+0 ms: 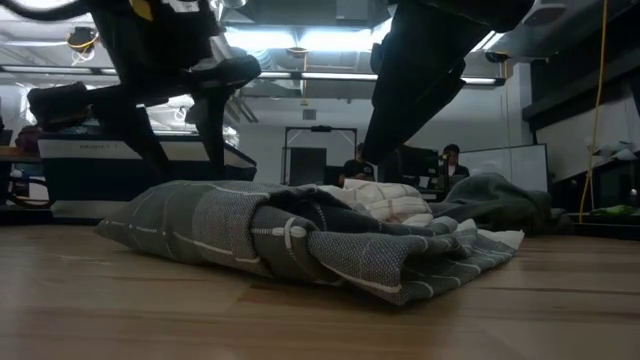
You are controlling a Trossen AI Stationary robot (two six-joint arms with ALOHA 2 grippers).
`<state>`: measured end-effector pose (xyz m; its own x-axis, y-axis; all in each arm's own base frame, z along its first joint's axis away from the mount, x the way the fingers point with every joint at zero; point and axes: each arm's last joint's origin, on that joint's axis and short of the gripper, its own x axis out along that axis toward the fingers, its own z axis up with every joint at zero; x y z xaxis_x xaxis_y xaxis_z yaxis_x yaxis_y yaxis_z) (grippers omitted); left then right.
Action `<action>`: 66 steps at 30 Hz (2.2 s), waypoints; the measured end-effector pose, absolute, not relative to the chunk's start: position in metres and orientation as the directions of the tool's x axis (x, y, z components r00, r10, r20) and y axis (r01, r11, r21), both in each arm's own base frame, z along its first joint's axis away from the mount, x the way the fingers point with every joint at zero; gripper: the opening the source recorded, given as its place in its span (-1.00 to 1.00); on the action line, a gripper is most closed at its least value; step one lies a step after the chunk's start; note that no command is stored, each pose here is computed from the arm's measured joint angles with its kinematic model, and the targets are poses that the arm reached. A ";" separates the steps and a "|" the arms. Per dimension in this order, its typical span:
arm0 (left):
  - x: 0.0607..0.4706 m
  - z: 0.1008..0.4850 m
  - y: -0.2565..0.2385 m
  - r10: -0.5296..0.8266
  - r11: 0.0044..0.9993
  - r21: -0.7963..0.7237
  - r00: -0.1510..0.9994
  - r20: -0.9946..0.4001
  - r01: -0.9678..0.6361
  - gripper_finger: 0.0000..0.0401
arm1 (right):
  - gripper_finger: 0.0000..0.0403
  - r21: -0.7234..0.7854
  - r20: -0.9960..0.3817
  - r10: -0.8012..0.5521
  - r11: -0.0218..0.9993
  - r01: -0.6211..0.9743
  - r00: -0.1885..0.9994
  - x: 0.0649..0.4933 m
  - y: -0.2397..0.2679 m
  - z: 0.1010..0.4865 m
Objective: Fold towel
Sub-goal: Fold the gray patterned towel
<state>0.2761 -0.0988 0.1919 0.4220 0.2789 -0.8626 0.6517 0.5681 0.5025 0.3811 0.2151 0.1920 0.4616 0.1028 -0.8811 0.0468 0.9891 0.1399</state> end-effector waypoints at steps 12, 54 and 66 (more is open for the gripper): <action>0.253 0.250 -0.044 -0.076 0.786 0.184 0.388 -0.919 0.590 -0.02 | 0.71 0.140 -0.887 0.069 0.983 0.123 0.457 0.366 0.195 0.231; 0.184 0.209 -0.020 -0.484 0.850 -0.086 0.706 -0.517 0.519 -0.02 | 0.71 0.467 -0.787 0.279 0.852 0.235 0.550 0.392 0.212 0.217; 0.198 0.180 -0.046 -0.401 0.498 0.424 0.634 -0.661 0.757 -0.02 | 0.71 0.334 -0.835 0.301 0.943 -0.012 0.461 0.390 0.214 0.201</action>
<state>0.1985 -0.0455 0.1803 0.6339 -0.4010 -0.6614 0.7569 0.4975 0.4237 0.3902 0.2136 0.2007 0.4607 0.3015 -0.8348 -0.0117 0.9425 0.3340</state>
